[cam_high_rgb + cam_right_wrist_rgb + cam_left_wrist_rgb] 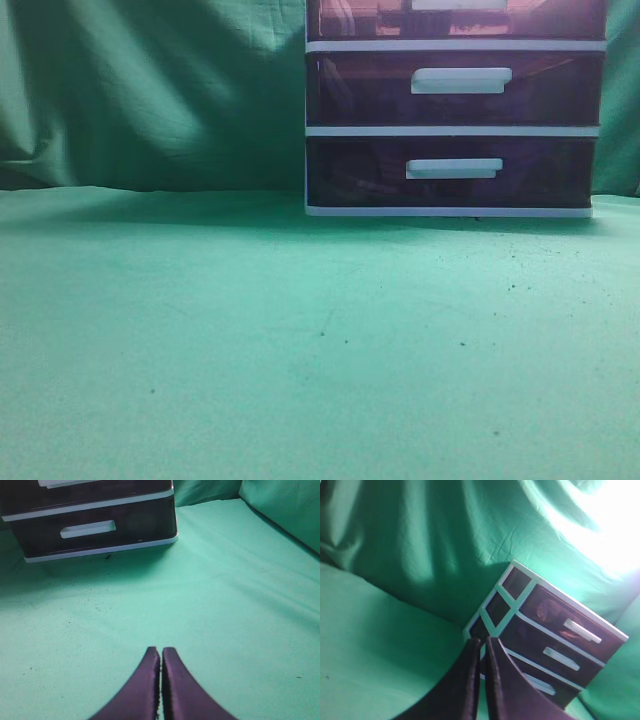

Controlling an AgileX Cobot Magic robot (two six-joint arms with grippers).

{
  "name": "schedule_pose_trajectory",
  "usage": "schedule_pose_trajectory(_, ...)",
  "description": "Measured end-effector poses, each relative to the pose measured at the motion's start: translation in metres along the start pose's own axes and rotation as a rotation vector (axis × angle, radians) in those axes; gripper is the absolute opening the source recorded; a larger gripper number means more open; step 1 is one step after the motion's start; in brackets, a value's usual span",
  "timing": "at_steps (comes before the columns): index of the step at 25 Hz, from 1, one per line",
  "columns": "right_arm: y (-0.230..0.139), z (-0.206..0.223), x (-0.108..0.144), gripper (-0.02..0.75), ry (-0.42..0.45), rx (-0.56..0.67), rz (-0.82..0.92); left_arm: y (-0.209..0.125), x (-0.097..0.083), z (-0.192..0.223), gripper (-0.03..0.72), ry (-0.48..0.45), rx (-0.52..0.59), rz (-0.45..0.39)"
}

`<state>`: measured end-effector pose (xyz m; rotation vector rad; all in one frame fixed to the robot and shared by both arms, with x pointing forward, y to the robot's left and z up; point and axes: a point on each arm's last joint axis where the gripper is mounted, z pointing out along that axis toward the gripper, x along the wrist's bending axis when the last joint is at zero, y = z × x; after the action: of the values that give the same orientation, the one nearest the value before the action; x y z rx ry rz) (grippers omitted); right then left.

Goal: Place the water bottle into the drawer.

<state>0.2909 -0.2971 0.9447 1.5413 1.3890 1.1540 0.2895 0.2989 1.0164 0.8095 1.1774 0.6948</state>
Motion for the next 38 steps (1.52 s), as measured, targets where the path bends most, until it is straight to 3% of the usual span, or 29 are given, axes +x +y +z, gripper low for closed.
schedule_pose_trajectory(4,0.0,0.0,0.0,0.0,0.0,0.0,0.0,-0.002,-0.001,0.0,0.0,-0.006,0.028,-0.111)
schedule_pose_trajectory(8,0.0,0.0,0.0,0.0,0.0,0.0,0.0,-0.004,-0.003,0.0,0.0,-0.036,0.051,-0.148)
schedule_pose_trajectory(15,0.0,0.0,0.0,0.0,0.0,0.0,0.0,-0.005,-0.007,0.0,0.0,-0.072,0.052,-0.041)
schedule_pose_trajectory(18,0.0,0.0,0.0,0.0,0.0,0.0,0.0,-0.007,-0.005,0.0,0.0,-0.068,0.067,0.083)
schedule_pose_trajectory(21,0.0,0.0,0.0,0.0,0.0,0.0,0.0,-0.02,0.004,0.0,0.0,-0.025,0.138,0.205)
schedule_pose_trajectory(26,0.0,0.0,0.0,0.0,0.001,0.0,0.002,-0.048,0.02,-0.005,0.0,0.047,0.374,0.361)
schedule_pose_trajectory(29,0.0,0.0,0.0,0.0,0.001,0.0,0.002,-0.06,0.026,-0.008,0.0,0.053,0.45,0.401)
schedule_pose_trajectory(33,0.0,0.0,0.0,0.0,0.001,0.0,0.002,-0.06,0.027,-0.008,0.0,0.055,0.454,0.43)
schedule_pose_trajectory(38,0.0,0.0,0.0,0.0,0.001,0.0,0.002,-0.056,0.033,-0.008,0.0,0.159,0.421,0.479)
